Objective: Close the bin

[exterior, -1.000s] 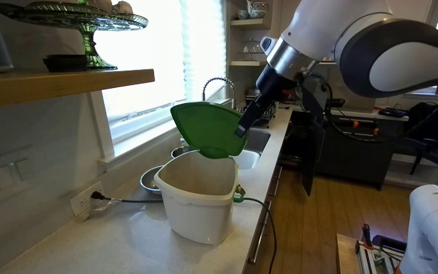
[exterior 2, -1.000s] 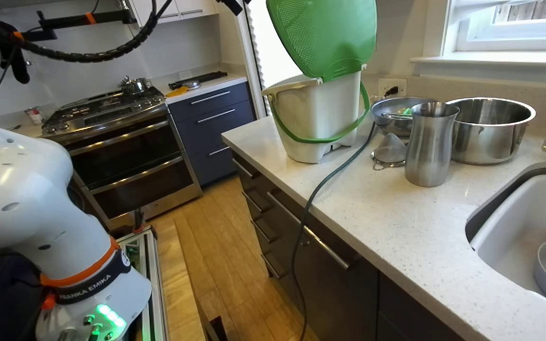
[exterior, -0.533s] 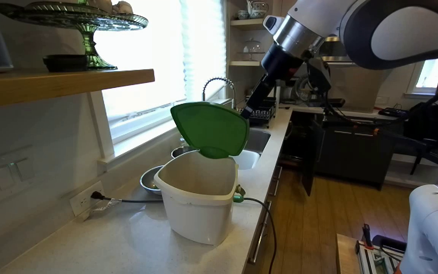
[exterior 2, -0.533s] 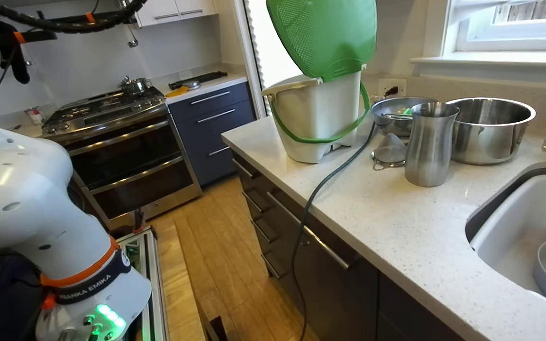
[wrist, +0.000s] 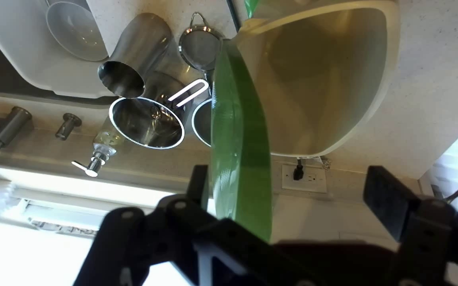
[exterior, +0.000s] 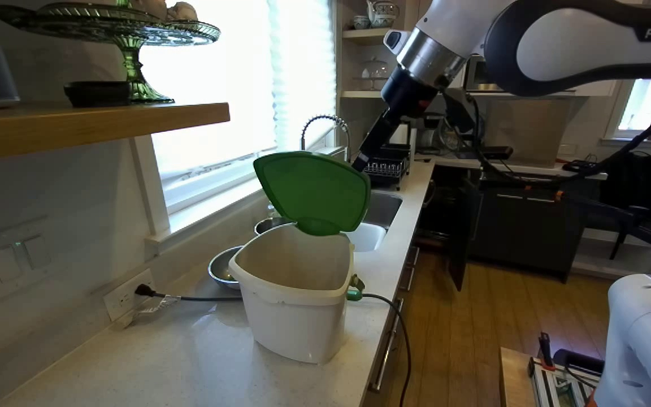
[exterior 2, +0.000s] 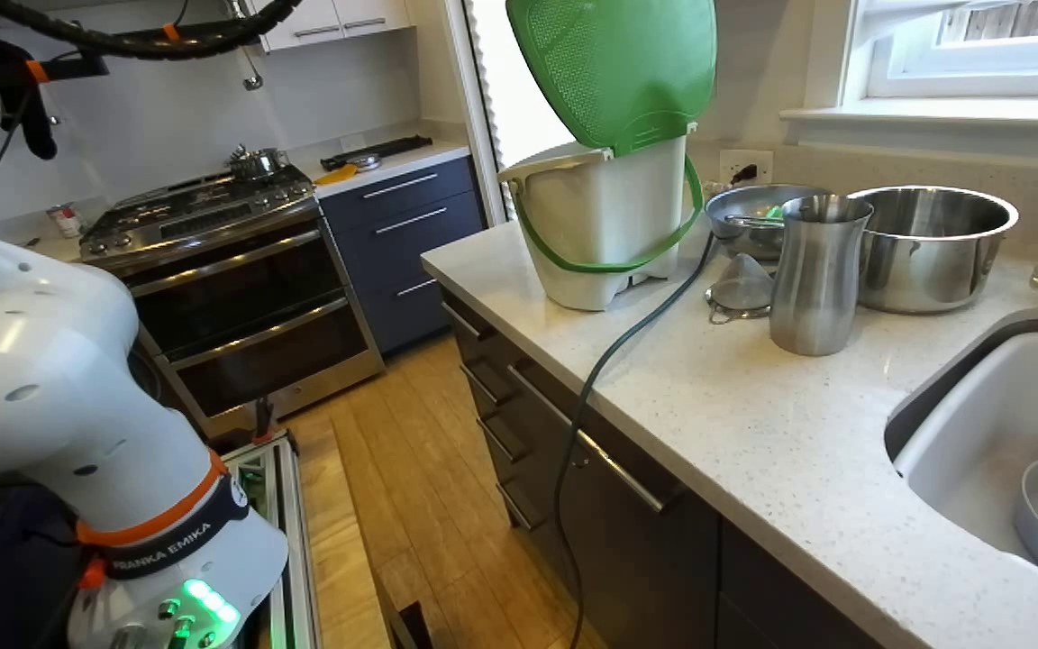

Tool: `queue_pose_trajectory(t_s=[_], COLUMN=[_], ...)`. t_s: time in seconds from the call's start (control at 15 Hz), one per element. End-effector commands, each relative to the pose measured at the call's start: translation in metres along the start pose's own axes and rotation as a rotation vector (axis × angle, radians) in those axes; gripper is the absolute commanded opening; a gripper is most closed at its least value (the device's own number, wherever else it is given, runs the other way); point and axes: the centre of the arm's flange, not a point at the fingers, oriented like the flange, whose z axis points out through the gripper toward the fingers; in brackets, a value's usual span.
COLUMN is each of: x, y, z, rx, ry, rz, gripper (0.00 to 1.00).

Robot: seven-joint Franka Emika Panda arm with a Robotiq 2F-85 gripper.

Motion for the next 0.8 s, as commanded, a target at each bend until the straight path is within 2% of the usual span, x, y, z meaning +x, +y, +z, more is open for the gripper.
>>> queue_pose_trajectory(t_s=[0.0,0.4,0.73], x=[0.009,0.015,0.016], y=[0.009,0.009,-0.002], z=[0.013,0.028,0.036], rx=[0.046,0.121,0.190], ry=[0.009,0.049,0.041], rz=[0.026,0.068,0.071], gripper=[1.00,1.00,1.00])
